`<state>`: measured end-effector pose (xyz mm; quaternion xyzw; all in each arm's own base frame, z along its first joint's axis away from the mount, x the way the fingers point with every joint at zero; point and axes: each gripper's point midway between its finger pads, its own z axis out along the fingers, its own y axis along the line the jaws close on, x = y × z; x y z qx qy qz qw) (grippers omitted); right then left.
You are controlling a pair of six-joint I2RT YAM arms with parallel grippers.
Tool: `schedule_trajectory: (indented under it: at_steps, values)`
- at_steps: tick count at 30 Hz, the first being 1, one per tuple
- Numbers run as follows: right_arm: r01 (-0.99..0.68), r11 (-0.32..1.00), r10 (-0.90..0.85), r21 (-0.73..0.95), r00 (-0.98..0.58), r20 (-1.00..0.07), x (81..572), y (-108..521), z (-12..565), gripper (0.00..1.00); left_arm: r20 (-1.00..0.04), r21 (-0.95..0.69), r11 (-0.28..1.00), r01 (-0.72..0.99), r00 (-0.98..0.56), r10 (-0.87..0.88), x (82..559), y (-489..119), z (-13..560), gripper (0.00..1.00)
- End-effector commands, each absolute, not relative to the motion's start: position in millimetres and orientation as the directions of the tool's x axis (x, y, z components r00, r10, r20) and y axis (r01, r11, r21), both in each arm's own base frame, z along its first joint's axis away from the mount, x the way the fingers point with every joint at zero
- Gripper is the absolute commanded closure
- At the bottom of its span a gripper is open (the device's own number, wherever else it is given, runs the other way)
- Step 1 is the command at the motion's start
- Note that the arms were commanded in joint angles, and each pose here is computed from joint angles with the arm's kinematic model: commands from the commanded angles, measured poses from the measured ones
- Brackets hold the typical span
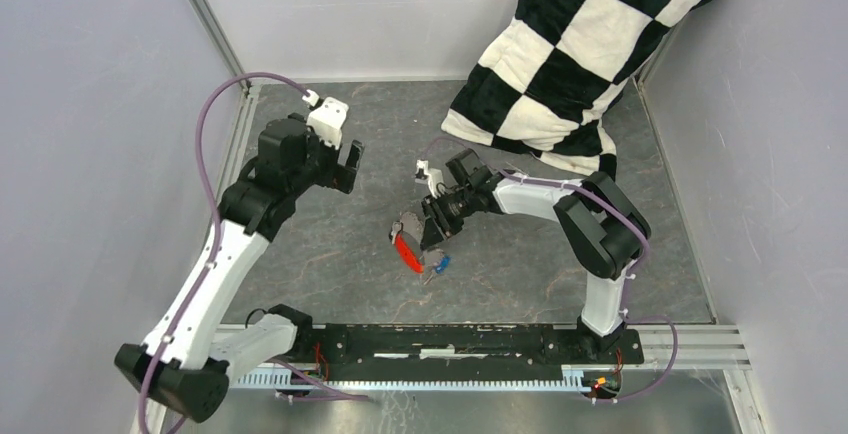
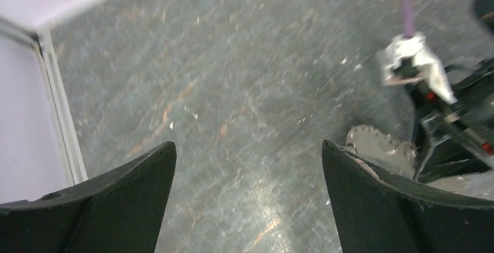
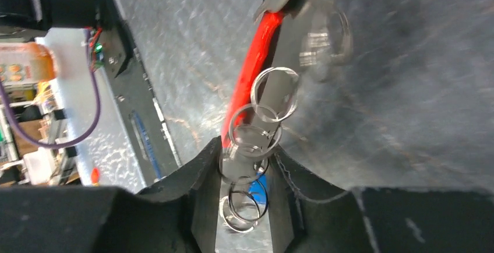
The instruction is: Put the keys on the keyring
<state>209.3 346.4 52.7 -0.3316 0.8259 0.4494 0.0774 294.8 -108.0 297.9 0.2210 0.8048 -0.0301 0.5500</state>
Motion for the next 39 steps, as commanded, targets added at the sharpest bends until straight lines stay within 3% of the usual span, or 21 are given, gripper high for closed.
schedule_trajectory:
  at_steps: [1, 4, 6, 12, 20, 25, 29, 32, 34, 39]
  values:
    - [-0.674, 0.427, -0.452, 0.603, -0.737, -0.503, 254.5, 340.0, 49.6, 0.6, -0.818, 0.073, 0.916, 0.395, -0.502, 0.282, 298.3, -91.4, 250.9, 0.0]
    - [-0.686, 0.451, -0.446, 0.571, -0.727, -0.522, 271.7, 334.6, 41.7, 0.49, -0.747, -0.007, 0.916, 0.4, -0.612, 0.261, 306.6, -74.3, 214.9, 0.0]
    - [-0.698, 0.459, -0.442, 0.55, -0.717, -0.54, 280.9, 334.1, 39.1, 0.02, -0.716, -0.035, 0.914, 0.405, -0.648, 0.259, 309.5, -67.5, 198.5, 0.0]
    - [-0.743, 0.538, -0.465, 0.398, -0.656, -0.594, 315.5, 320.5, 47.2, 0.02, -0.742, -0.016, 0.909, 0.416, -0.615, 0.268, 317.0, -65.8, 184.2, 0.0]
    - [-0.691, 0.722, -0.381, 0.035, -0.439, -0.813, 351.2, 263.0, 128.2, 0.02, -0.724, -0.015, 0.913, 0.408, -0.634, 0.272, 322.7, -61.1, 155.3, 0.0]
    - [-0.505, 0.855, -0.292, -0.117, -0.283, -0.914, 335.9, 190.9, 156.9, 0.02, -0.77, 0.012, 0.935, 0.354, -0.593, 0.235, 337.2, -43.9, 139.1, 0.0]
    - [-0.305, 0.938, -0.264, -0.167, -0.313, -0.912, 327.7, 130.5, 139.3, 0.02, -0.804, -0.001, 0.946, 0.325, -0.562, 0.192, 348.2, -34.9, 119.2, 0.0]
    - [-0.076, 0.982, -0.188, -0.172, -0.346, -0.919, 324.1, 76.9, 129.8, 0.02, -0.873, 0.039, 0.949, 0.312, -0.451, 0.184, 354.6, -29.4, 113.5, 0.0]
    - [0.097, 0.971, -0.178, -0.218, -0.313, -0.933, 316.6, 36.3, 126.9, 0.02, -0.907, 0.042, 0.951, 0.305, -0.387, 0.164, 353.9, -30.5, 111.4, 0.0]
    - [0.344, 0.88, -0.277, -0.328, -0.189, -0.942, 286.5, -25.6, 123.2, 0.02, -0.98, 0.012, 0.958, 0.287, -0.186, 0.068, 345.5, -36.2, 111.2, 0.0]
